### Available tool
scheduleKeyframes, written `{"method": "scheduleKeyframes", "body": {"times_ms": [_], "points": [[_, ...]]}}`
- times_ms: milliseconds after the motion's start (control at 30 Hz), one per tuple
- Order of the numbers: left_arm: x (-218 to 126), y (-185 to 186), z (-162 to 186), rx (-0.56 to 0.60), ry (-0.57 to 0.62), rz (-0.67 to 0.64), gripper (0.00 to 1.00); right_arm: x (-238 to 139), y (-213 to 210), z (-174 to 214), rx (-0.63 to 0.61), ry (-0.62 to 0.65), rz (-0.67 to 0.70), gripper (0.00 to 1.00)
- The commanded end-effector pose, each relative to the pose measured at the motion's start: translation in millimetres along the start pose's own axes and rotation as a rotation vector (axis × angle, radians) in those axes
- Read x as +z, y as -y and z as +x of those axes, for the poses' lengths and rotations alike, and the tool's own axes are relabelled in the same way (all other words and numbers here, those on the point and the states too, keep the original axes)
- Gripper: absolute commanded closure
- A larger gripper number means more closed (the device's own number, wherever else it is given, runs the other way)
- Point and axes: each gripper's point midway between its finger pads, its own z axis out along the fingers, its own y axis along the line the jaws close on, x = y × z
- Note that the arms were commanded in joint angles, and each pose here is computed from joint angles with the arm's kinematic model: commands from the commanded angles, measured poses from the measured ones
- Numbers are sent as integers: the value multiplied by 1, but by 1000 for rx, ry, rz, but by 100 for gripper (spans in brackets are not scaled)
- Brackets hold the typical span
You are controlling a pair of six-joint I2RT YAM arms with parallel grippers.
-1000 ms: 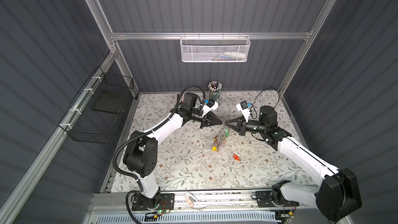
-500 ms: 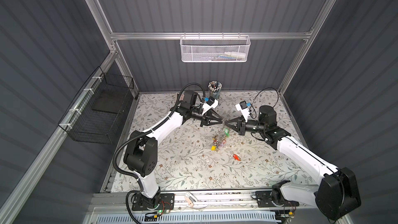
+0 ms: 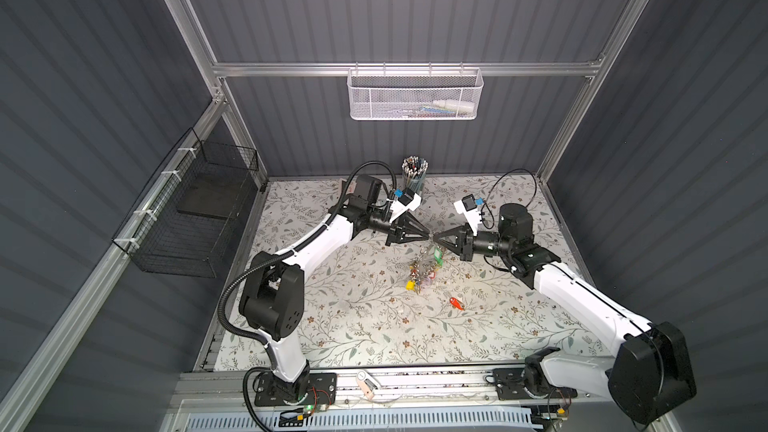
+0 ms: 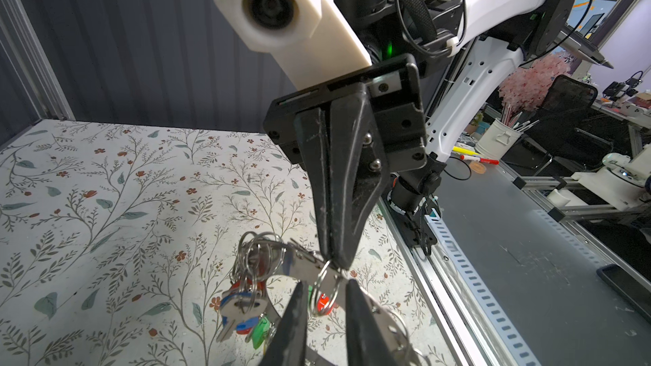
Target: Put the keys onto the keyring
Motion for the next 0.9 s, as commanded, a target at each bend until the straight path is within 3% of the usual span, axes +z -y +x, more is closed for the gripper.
{"method": "scheduleKeyframes", "body": {"times_ms": [0,433,867], "points": [[-2,-1,-2,1,7,20,79,-1,-16,-27,-91,52,-44,100],[-1,3,-2,4,8,39,82,0,-14,-27,-87,45,-42,100],[-1,1,-9,-26,18,31,100,0,-14,-26,-83,42,-40,100]]}}
